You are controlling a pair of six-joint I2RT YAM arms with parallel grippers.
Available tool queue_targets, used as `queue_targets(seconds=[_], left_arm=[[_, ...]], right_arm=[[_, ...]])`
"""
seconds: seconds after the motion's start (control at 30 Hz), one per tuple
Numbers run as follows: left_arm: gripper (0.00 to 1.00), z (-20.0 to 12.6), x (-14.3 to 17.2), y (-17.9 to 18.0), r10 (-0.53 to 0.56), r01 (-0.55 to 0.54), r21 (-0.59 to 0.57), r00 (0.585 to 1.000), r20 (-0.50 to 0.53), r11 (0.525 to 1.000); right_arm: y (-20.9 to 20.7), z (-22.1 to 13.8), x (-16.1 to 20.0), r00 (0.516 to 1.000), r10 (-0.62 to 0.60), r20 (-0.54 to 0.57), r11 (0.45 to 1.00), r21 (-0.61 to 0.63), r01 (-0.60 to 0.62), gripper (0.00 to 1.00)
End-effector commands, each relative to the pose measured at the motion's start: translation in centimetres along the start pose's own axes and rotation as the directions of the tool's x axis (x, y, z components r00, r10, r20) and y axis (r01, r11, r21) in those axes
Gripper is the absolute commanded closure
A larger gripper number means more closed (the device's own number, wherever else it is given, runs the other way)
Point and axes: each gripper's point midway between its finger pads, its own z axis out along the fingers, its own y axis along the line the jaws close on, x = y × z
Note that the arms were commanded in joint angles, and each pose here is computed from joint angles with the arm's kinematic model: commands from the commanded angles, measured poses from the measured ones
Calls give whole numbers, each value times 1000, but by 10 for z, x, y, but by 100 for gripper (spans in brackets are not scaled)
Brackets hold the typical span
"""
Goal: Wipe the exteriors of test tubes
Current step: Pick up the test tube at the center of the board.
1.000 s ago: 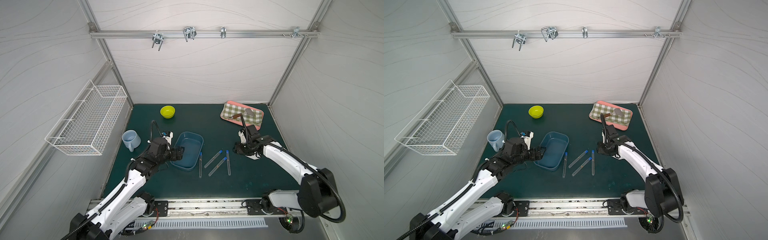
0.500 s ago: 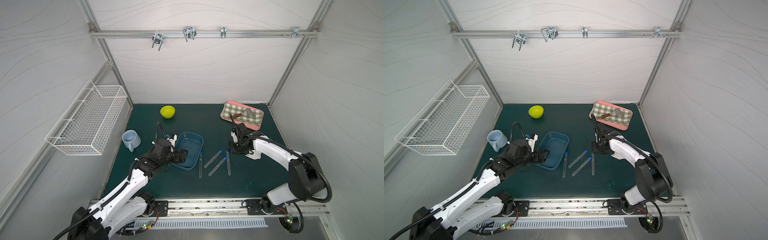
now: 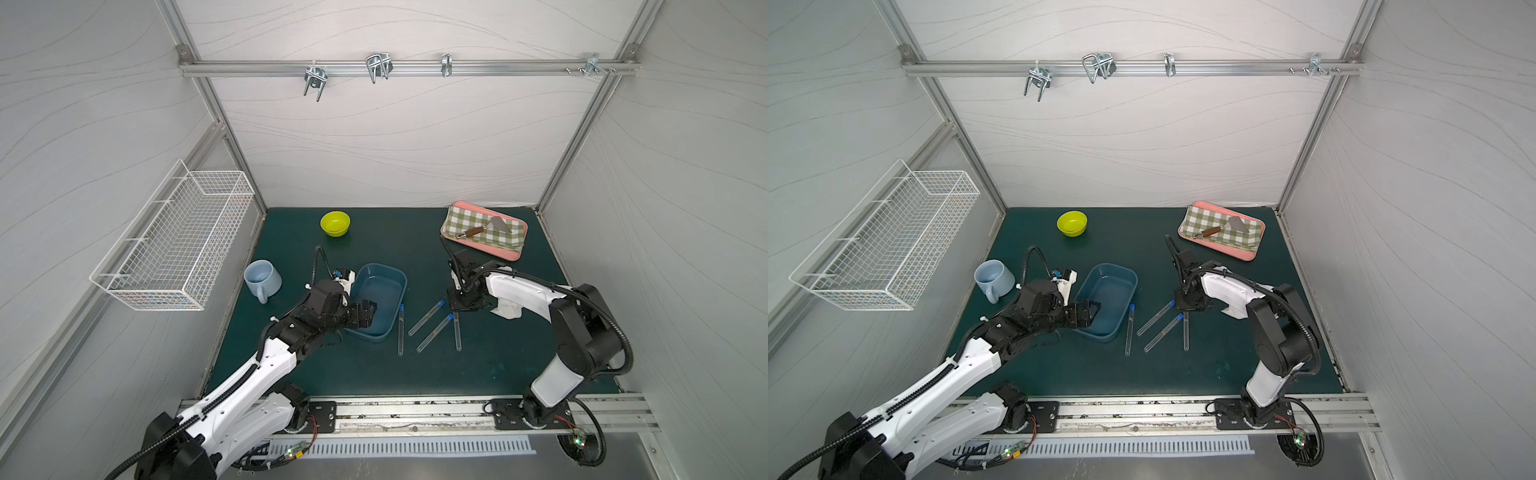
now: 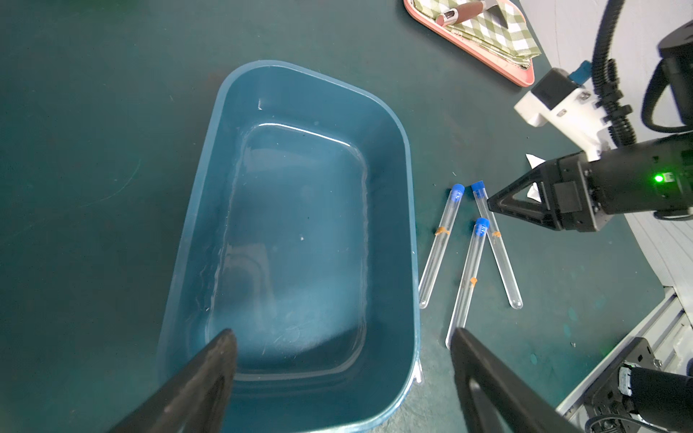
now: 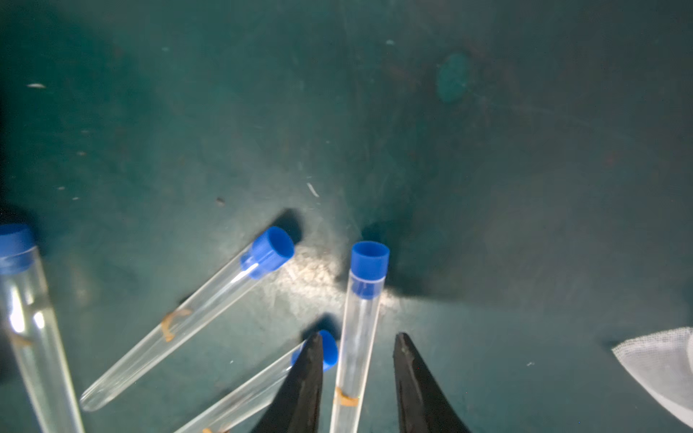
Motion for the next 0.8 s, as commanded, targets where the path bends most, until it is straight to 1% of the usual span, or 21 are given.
queue_targets(seconds=[0.0,0.37,0.47,0.6,0.77], left_arm=[[10,-3,-7,-10,-7,5,39,1000,29,999],[10,-6,-18,-19,-70,65,81,996,56,995],[10,-5,-18,-17,-60,56,69,996,60,996],[9,-5,-18,-17,-42,39,58,998,46,998],[9,-3,-19,-18,-49,46,63,998,39,997]], right_arm=[[-1,2,2,1000,10,-19,999,36,-9,66],[-1,12,-2,1000,7,-26,998,63,-5,69],[0,15,-2,999,7,-35,998,61,-5,70],[-2,19,0,999,12,-41,998,69,-9,73],[-3,25,3,998,12,-56,997,77,-8,77]])
